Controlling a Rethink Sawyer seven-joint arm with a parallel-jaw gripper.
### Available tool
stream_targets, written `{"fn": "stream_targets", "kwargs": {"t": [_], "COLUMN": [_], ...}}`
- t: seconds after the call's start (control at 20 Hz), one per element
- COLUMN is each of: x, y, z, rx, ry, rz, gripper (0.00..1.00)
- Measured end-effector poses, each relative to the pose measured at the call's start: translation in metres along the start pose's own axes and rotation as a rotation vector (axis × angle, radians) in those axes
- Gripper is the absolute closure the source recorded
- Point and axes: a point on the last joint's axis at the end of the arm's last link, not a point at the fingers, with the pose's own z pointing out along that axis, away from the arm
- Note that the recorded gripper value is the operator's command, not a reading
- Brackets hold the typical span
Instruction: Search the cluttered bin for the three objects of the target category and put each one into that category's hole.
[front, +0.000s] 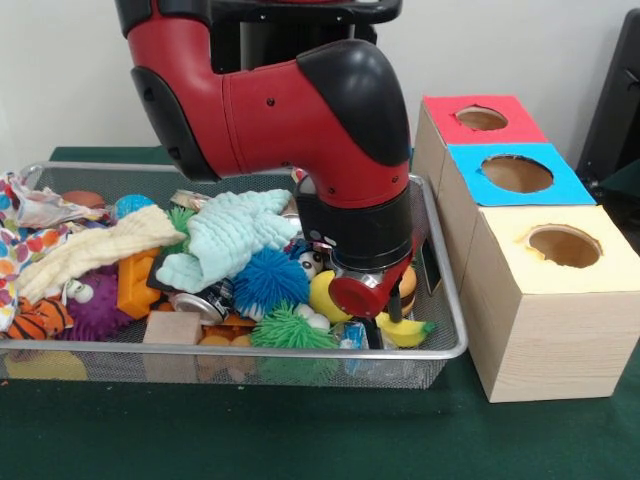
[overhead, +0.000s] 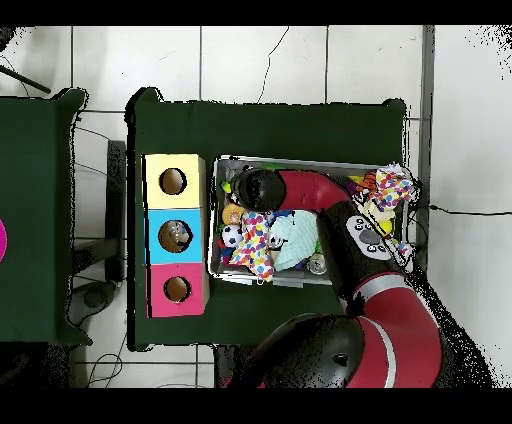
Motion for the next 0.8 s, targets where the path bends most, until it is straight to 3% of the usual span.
{"fn": "stream_targets", "kwargs": {"t": [0.8], "x": [-0.003], "y": [-0.004], "z": [-0.013], "rx": [-0.001], "ry": [0.018], "rz": [-0.013], "gripper": [0.0]}}
